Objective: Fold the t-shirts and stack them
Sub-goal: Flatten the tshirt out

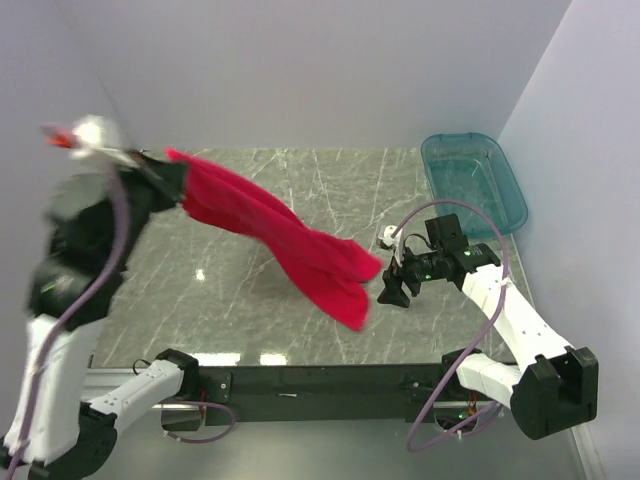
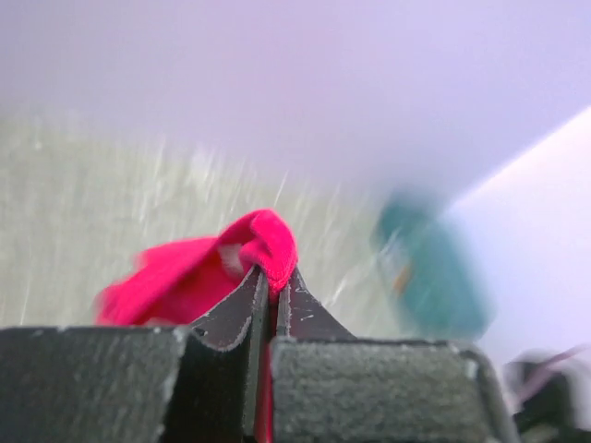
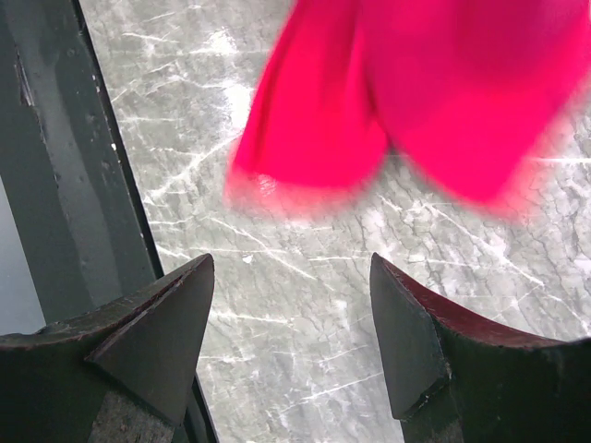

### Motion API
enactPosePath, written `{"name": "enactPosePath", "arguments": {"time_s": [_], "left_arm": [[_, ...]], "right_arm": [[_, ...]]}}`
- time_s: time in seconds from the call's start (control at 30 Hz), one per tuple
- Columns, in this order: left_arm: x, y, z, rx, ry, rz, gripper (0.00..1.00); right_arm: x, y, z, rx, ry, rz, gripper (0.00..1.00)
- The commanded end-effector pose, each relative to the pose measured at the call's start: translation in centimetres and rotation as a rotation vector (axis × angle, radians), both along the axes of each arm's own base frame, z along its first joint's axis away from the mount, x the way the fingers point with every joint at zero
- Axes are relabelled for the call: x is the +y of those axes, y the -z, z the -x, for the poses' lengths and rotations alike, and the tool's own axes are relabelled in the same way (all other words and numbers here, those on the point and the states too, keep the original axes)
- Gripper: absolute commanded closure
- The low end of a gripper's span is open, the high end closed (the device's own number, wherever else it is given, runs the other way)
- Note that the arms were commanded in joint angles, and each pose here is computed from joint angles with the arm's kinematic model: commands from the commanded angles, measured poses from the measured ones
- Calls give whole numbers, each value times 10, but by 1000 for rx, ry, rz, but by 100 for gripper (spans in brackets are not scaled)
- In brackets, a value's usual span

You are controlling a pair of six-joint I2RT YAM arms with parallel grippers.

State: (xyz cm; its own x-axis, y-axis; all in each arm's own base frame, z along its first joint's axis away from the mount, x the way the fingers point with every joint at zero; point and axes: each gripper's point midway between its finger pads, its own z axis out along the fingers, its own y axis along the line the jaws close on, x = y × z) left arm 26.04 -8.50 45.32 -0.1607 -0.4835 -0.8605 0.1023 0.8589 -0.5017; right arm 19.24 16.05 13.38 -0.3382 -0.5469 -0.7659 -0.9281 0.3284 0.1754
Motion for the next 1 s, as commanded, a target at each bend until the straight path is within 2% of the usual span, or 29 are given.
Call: {"name": "enactPosePath", "arguments": {"time_s": [0.0,0.07,0.1,0.13,0.17,0.23,0.27,0.3,0.33,0.37,0.4,0.43,0.47,0.53,0.57,0.63,0.7,0.73,0.83,0.93,0.97], "left_arm": [[37,-103,34,-221,-123,54,99],[18,-130,24,-246,-43,53,99],[16,-167,41,-331,0,90,99],[5,-174,38,-332,54,97,99],[-29,-171,24,-297,198,126,99],[-67,-169,5,-273,358,175,99],[-85,-162,-1,-230,436,236,99],[-112,-127,-13,-123,556,253,99],[-135,-108,-25,-61,606,276,99],[-153,-91,-32,-26,633,265,99],[-172,-51,-48,62,618,239,99],[-201,-26,-42,124,684,221,99],[-229,10,-53,197,735,208,99],[-279,110,-60,424,797,146,99],[-293,135,-64,447,806,115,99],[-318,216,-70,581,823,71,99],[-330,255,-80,634,825,55,99],[-335,289,-86,684,816,19,86],[-338,290,-110,632,761,-54,56],[-334,251,-127,520,711,-89,44],[-328,226,-128,448,709,-114,41]], "right_arm": [[3,-8,2,-27,-16,-20,25],[2,-7,2,-24,-13,-18,25],[1,-8,1,-29,-10,-18,25],[1,-9,1,-30,-10,-20,25],[0,-9,1,-35,-6,-22,25],[-1,-10,0,-38,3,-25,25],[-1,-12,-1,-45,4,-28,25],[-3,-12,-1,-46,9,-27,25],[-3,-12,-1,-48,11,-28,25],[-4,-13,-2,-50,15,-29,25],[-4,-12,-2,-49,18,-29,25],[-5,-12,-3,-49,23,-28,25],[-5,-12,-4,-53,23,-26,25],[-8,-12,-6,-54,36,-17,25],[-9,-13,-7,-61,42,-15,25],[-14,-14,-10,-68,68,-12,25],[-18,-16,-12,-84,90,-15,25],[-20,-17,-13,-92,96,-16,25],[-26,-20,-14,-129,111,-13,25],[-23,-23,-9,-148,66,-24,24],[-21,-22,-6,-144,41,-33,24]]}}
